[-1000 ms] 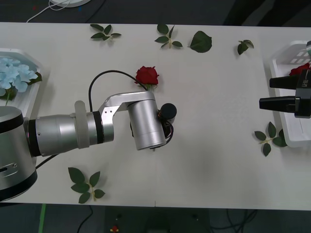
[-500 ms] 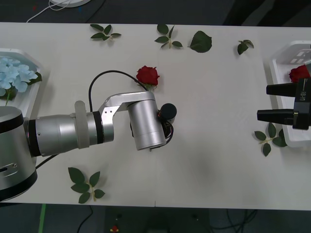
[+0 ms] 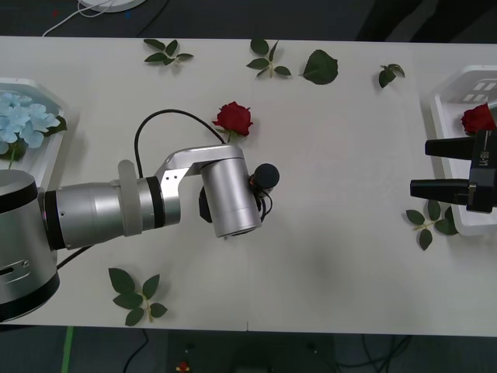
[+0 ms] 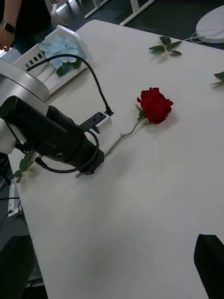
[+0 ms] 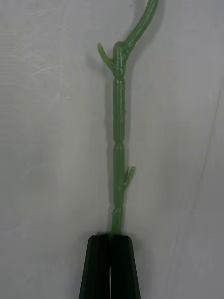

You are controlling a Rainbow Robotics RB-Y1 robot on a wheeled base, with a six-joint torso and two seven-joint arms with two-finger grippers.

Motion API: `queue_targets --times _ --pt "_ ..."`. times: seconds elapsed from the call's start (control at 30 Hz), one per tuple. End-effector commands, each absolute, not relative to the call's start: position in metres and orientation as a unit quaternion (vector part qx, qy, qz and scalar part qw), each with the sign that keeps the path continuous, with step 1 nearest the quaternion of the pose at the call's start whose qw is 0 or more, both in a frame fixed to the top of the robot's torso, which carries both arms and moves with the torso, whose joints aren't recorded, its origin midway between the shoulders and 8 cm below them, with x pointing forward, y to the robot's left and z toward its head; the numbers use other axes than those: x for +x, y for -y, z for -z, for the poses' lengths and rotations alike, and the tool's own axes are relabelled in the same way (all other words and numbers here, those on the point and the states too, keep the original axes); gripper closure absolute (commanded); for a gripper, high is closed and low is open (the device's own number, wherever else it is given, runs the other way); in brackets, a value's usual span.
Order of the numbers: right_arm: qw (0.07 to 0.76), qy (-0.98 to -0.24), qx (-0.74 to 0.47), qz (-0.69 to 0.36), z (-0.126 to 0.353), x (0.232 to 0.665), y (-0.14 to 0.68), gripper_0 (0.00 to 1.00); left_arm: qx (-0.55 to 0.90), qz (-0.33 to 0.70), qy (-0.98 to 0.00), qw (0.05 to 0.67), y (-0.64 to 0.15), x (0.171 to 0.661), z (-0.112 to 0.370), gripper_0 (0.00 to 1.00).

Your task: Place the red flowers into the right box and the blue flowers into the left box. If a person shows an open palm, hand one flower to the person first, then continue sorting.

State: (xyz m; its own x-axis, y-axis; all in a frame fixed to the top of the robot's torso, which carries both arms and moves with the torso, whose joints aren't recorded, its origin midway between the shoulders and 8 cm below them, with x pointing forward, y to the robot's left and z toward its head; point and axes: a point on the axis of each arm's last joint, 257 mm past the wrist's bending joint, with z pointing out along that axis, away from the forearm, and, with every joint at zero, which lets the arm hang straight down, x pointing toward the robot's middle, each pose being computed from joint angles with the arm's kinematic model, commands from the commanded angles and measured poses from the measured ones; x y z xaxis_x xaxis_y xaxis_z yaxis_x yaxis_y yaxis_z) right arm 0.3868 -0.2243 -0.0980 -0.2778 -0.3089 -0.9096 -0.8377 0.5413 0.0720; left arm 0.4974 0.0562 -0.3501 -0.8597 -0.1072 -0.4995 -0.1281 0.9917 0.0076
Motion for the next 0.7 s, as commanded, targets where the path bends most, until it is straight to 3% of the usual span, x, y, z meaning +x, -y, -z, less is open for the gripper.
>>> queue_targets --times 0.03,0.3,0.57,0.7 --pt "0.473 -0.728 -0.406 -0.285 0.093 0.379 0.214 0.0 -0.067 -0.107 -0.968 0.218 -0.13 0.479 0.361 1.0" --pt "0.475 -0.723 -0.41 -0.29 0.091 0.377 0.212 0.0 -0.074 -0.148 -0.973 0.159 -0.138 0.426 0.352 1.0" --pt "0.476 -0.72 -0.411 -0.293 0.089 0.375 0.211 0.0 -0.07 -0.111 -0.977 0.165 -0.108 0.409 0.349 1.0" --pt "0.476 -0.72 -0.411 -0.294 0.089 0.375 0.211 0.0 -0.067 -0.102 -0.973 0.198 -0.103 0.426 0.343 1.0"
